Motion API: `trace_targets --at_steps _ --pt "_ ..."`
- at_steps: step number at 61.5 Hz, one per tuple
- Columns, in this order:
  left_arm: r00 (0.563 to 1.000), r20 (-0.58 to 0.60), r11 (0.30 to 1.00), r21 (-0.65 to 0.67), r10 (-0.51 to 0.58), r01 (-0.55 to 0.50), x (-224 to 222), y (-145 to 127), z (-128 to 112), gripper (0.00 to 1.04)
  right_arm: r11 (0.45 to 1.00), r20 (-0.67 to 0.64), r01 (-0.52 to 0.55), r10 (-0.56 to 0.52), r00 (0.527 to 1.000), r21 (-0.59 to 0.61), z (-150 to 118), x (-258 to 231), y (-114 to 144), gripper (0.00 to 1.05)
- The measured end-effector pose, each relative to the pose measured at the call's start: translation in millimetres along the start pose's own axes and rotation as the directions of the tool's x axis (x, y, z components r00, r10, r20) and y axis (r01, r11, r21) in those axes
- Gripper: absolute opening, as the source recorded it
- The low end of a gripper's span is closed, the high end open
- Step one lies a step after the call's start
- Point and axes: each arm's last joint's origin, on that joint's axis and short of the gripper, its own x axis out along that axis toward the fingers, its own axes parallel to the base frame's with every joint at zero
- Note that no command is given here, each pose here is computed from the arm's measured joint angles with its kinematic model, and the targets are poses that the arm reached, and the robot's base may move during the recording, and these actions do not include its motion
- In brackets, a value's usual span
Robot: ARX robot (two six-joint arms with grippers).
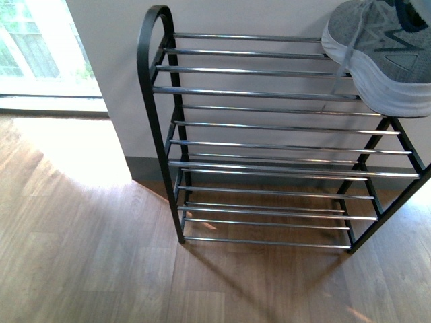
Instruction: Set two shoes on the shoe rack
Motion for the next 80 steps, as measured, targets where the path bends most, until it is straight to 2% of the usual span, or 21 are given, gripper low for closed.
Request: trace_targets --at_steps 30,36,40,44,52,64,80 --pt "1.0 0.001 1.0 0.0 -0.003 0.003 0 0 0 0.02 1.0 -0.003 0.005 -0.005 1.0 0.0 0 0 0 0.01" --pt "1.0 -0.001 1.0 -0.001 0.003 -0.003 0 0 0 0.02 0.991 -0.007 0.061 -0.06 0.998 0.117 3 8 -2 0.01" --pt "1.0 -0.001 1.0 -0.001 0.001 -0.001 0 0 0 0.02 0.97 -0.024 0.087 -0.084 0.996 0.228 7 19 -8 0.01" --pt "1.0 -0.001 1.0 0.0 0.001 -0.001 0 0 0 0.02 0.924 -0.063 0.112 -0.095 0.993 0.367 12 40 -20 0.01" --pt "1.0 -0.001 1.0 -0.001 0.001 -0.001 0 0 0 0.02 0.858 -0.134 0.159 -0.106 0.985 0.488 13 85 -43 0.01" --pt "1.0 -0.001 1.0 -0.001 0.001 -0.001 0 0 0 0.02 0.765 -0.298 0.311 -0.162 0.941 0.564 -6 144 -71 0.01" --pt "1.0 -0.001 1.0 -0.001 0.001 -0.001 0 0 0 0.02 0.709 -0.387 0.443 -0.254 0.886 0.549 -28 193 -96 0.01"
